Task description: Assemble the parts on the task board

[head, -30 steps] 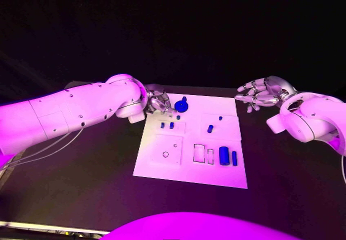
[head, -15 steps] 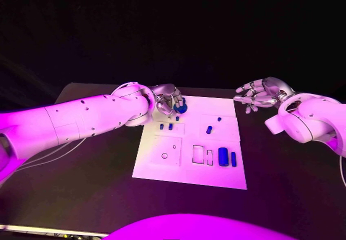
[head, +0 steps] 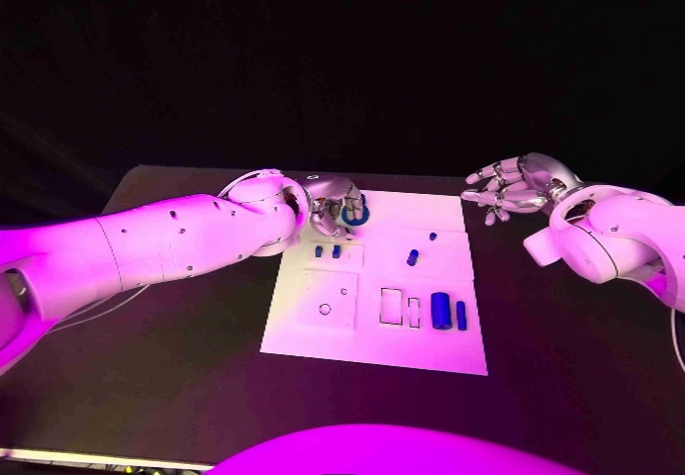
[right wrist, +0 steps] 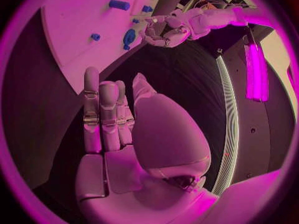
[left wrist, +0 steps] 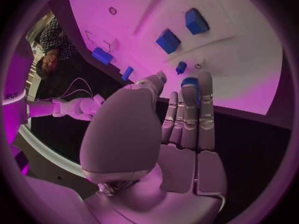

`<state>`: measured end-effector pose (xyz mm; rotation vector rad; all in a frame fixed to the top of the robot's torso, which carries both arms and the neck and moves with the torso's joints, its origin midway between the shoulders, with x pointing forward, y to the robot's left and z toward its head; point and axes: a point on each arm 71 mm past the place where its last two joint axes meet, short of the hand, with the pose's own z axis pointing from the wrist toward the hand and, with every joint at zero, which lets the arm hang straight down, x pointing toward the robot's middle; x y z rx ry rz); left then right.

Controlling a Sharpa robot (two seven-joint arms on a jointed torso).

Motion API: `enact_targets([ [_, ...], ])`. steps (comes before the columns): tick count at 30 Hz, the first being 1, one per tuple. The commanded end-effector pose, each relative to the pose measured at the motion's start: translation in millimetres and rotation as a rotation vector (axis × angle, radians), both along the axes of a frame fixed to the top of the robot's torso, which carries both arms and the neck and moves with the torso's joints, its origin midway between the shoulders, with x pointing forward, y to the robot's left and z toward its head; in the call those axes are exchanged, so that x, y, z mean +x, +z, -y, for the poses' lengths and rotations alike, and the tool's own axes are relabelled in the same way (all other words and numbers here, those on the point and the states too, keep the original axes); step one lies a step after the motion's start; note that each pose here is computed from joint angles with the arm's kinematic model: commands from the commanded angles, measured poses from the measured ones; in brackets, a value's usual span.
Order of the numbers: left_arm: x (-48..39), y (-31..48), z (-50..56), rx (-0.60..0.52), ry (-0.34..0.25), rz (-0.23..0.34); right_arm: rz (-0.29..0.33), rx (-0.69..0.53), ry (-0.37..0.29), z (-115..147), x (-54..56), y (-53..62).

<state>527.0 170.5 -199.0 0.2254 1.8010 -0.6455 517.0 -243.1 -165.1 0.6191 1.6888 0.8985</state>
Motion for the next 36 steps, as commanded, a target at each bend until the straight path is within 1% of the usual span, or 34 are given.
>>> enact_targets([
  [1,-2.3,-3.4,2.6,0.058,-0.044,-0.017,0.010,0.002,0.012,-1,-0.5,0.6],
  [7,-3.4,-5.6,2.9,0.079,-0.047,-0.037,0.011,0.002,0.011,-1,-0.4,0.6],
  [12,-3.1,-6.7,3.6,0.099,-0.031,-0.037,0.013,0.003,0.012,-1,-0.3,0.8],
  [18,-0.9,-9.5,4.5,0.111,-0.011,-0.031,0.016,0.004,0.012,-1,-0.2,0.9],
  [27,1.8,-12.5,8.1,0.100,-0.006,-0.016,0.016,0.004,0.015,-2,0.1,0.9],
  [36,4.0,-16.0,9.7,0.109,-0.006,-0.034,0.016,0.004,0.015,-2,0.1,0.9],
])
